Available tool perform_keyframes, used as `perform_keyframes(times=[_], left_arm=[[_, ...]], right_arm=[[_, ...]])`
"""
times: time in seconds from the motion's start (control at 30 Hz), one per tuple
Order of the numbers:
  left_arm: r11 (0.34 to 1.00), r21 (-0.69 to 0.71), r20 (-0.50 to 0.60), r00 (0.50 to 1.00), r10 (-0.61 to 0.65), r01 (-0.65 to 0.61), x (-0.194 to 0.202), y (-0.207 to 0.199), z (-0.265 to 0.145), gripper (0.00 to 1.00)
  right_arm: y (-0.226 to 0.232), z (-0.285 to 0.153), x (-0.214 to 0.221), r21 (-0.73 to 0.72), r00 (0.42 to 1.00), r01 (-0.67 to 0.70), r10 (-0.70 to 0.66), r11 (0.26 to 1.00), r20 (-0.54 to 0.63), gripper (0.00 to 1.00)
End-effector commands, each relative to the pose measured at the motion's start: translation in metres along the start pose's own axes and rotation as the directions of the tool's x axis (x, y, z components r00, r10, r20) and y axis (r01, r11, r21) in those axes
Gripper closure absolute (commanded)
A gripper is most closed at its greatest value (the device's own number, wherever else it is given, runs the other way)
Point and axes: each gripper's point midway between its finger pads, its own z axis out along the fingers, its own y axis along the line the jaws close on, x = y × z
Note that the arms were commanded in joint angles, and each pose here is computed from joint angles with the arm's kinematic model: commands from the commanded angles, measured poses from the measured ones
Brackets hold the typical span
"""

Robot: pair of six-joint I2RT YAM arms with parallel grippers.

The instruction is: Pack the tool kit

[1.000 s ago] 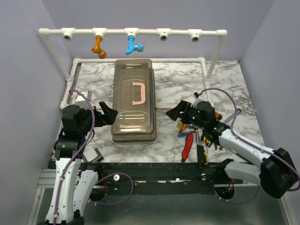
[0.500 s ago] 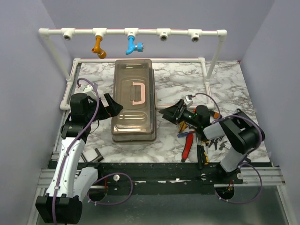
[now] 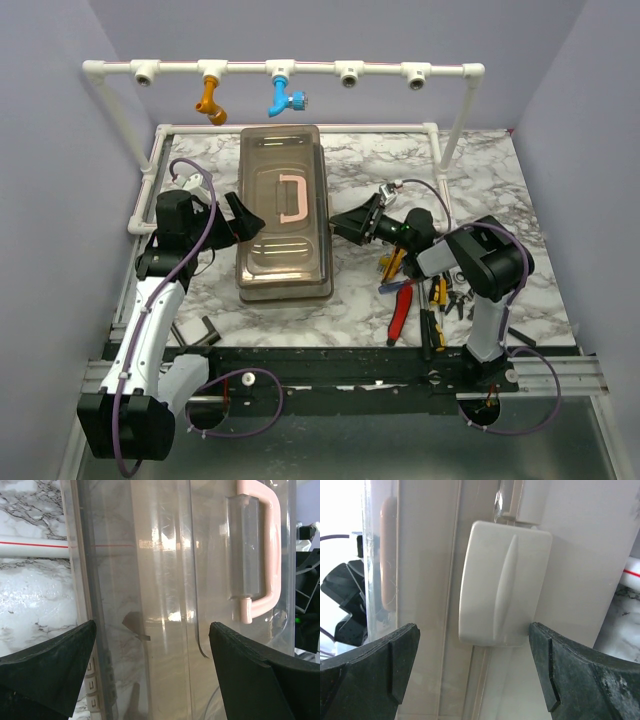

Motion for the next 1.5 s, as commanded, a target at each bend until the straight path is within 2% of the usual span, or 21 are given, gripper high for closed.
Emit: perform_keyframes(times=[0.0, 0.2, 0.37, 0.5, 0.6, 0.7, 0.87, 1.2, 1.3, 1.47], left_arm=[[1.000, 0.019, 0.011, 1.000, 0.002, -0.002, -0.004, -0.005, 0.001, 0.02], [1.000, 0.006, -0.002, 1.000, 0.001, -0.001, 0.000, -0.001, 0.003, 0.02], [1.000, 0.001, -0.003, 1.000, 0.001, -0.001, -0.001, 0.000, 0.004, 0.04], [1.000, 0.024, -0.020, 1.000, -0.005, 0.005, 0.002, -0.002, 0.007, 0.07], [0.999, 0.048, -0.029, 1.000, -0.006, 0.007, 0.005, -0.005, 0.008, 0.08], [0.998, 0.056, -0.038, 0.999, -0.005, 0.007, 0.007, -0.006, 0.008, 0.09], [0.997, 0.073, -0.052, 0.999, -0.005, 0.008, 0.010, -0.008, 0.007, 0.09], [0.997, 0.082, -0.042, 0.999, 0.015, -0.012, 0.013, -0.011, 0.001, 0.10], [0.996, 0.087, -0.043, 0.999, 0.017, -0.013, 0.014, -0.011, 0.000, 0.10], [0.995, 0.094, -0.042, 0.999, 0.022, -0.018, 0.014, -0.013, -0.002, 0.10]], right_arm=[[-0.008, 0.007, -0.009, 0.006, 0.997, 0.075, -0.075, 0.997, 0.000, 0.00], [-0.024, 0.009, -0.023, -0.005, 0.999, 0.050, -0.049, 0.999, 0.018, 0.00], [-0.025, 0.016, -0.023, -0.049, 0.999, 0.028, -0.029, 0.998, -0.018, 0.03], [-0.013, 0.019, -0.017, -0.132, 0.996, 0.007, -0.018, 0.991, -0.087, 0.15], [0.001, 0.015, -0.007, -0.206, 0.985, -0.007, -0.029, 0.978, -0.171, 0.33], [0.006, 0.011, -0.004, -0.212, 0.983, -0.008, -0.031, 0.977, -0.178, 0.47], [-0.002, 0.010, -0.005, -0.133, 0.988, 0.014, -0.034, 0.991, -0.148, 0.57], [0.000, -0.006, -0.006, 0.003, 0.992, 0.104, -0.103, 0.995, -0.069, 0.70], [-0.007, -0.012, -0.007, 0.113, 0.990, 0.139, -0.135, 0.984, -0.048, 0.74], [-0.021, -0.016, -0.010, 0.330, 0.973, 0.230, -0.227, 0.916, -0.048, 0.76]])
